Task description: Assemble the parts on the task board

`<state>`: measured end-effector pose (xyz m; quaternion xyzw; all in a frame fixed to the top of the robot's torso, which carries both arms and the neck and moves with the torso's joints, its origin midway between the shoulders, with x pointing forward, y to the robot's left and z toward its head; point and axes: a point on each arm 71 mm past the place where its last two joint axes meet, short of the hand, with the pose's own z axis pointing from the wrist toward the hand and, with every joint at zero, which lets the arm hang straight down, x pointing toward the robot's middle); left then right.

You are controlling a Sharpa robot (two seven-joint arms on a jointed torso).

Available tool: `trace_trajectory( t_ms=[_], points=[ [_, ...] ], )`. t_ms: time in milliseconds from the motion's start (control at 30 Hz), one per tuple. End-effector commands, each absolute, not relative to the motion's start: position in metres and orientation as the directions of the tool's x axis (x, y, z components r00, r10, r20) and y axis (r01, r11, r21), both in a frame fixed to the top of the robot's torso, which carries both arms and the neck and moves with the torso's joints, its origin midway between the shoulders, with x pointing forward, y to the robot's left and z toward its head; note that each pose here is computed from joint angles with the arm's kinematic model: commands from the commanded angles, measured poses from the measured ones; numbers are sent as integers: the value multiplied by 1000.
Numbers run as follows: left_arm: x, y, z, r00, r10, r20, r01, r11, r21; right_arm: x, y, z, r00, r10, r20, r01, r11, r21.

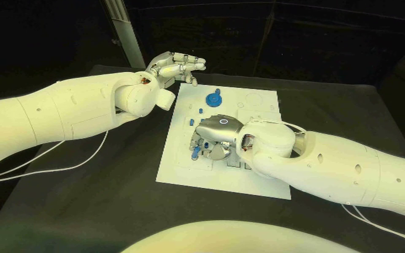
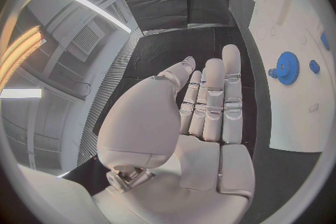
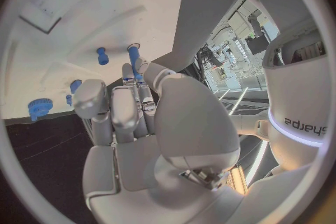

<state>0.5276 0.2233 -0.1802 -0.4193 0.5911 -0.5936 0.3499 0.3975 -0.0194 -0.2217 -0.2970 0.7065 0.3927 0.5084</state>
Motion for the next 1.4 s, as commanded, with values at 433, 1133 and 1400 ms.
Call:
trace_trajectory(
  t_ms=[433,1133,1400],
  points=[
    [528,222,-179,-415,-905,92,-80,-65,-995,396,-17,-225,-298,-95,-950,-825,526,207],
    [528,223,-179,-416,-905,93,-84,-63,-994,391,-14,-221,-222,-13,-975,-851,490,187],
    [528,223,-180,-417,-904,94,-87,-63,-994,390,-29,-210,-206,145,-968,-841,479,251]
  ],
)
